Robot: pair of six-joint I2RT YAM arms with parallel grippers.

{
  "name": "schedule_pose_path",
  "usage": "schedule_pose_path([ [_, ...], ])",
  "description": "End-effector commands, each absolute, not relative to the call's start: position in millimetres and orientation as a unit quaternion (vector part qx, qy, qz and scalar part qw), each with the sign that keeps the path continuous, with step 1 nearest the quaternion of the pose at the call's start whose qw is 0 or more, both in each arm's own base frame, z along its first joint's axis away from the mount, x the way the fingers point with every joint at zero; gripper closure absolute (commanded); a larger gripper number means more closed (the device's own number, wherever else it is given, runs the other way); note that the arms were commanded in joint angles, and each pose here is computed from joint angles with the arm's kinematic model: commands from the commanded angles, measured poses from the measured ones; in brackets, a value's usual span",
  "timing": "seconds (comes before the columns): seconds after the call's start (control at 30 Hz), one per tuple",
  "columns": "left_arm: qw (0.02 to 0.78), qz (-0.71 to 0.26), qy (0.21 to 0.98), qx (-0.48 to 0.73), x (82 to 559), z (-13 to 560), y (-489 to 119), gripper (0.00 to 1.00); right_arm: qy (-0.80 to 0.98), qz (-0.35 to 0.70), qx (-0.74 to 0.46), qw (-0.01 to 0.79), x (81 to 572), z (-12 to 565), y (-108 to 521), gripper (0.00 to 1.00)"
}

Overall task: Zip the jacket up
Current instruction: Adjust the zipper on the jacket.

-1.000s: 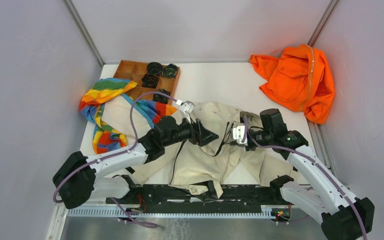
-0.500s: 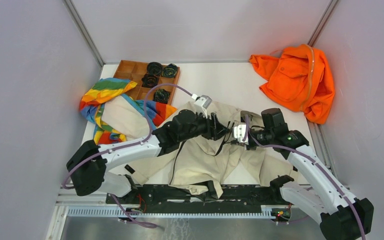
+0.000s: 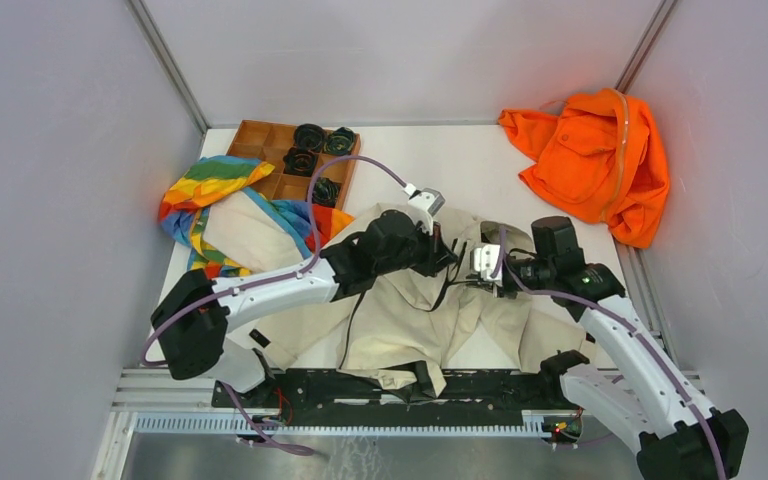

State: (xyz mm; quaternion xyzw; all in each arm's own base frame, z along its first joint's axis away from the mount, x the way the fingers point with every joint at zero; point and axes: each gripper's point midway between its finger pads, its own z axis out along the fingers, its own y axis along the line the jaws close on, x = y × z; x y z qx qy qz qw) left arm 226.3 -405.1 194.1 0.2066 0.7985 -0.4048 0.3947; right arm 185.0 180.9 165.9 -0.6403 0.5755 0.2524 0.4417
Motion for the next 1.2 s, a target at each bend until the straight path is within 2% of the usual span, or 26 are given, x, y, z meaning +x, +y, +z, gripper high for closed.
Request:
schedule_pose_path([
  [0.0, 0.451, -0.409, 0.756, 0.24, 227, 223, -399, 0.98, 0.59, 0.25, -0.607, 0.471, 189, 185, 176, 0.73],
  [0.07, 0.462, -0.416, 0.738, 0.262, 223, 229, -400, 0.98, 0.61, 0.248, -0.568, 0.493, 200, 201, 170, 0.53],
  [0.2, 0.475, -0.407, 0.719, 0.302, 218, 231, -396, 0.98, 0.6, 0.262, -0.542, 0.526, 211, 238, 167, 0.29],
  [0.27, 0.482, -0.401, 0.711, 0.319, 217, 231, -394, 0.98, 0.597, 0.251, -0.542, 0.535, 217, 246, 164, 0.22],
  [0.4, 0.495, -0.394, 0.69, 0.351, 214, 237, -392, 0.98, 0.587, 0.25, -0.56, 0.53, 223, 250, 164, 0.21],
  [0.57, 0.508, -0.393, 0.671, 0.37, 212, 246, -392, 0.98, 0.55, 0.266, -0.604, 0.512, 221, 242, 172, 0.28],
  [0.7, 0.508, -0.4, 0.665, 0.374, 210, 251, -394, 0.98, 0.552, 0.256, -0.63, 0.483, 226, 232, 170, 0.38],
  [0.9, 0.513, -0.406, 0.662, 0.368, 210, 254, -394, 0.98, 0.546, 0.253, -0.645, 0.471, 224, 226, 174, 0.43],
  [0.97, 0.513, -0.405, 0.663, 0.365, 211, 254, -394, 0.98, 0.542, 0.257, -0.648, 0.469, 221, 225, 176, 0.5],
  [1.17, 0.519, -0.393, 0.679, 0.339, 219, 253, -389, 0.98, 0.492, 0.256, -0.699, 0.452, 190, 219, 176, 0.89],
])
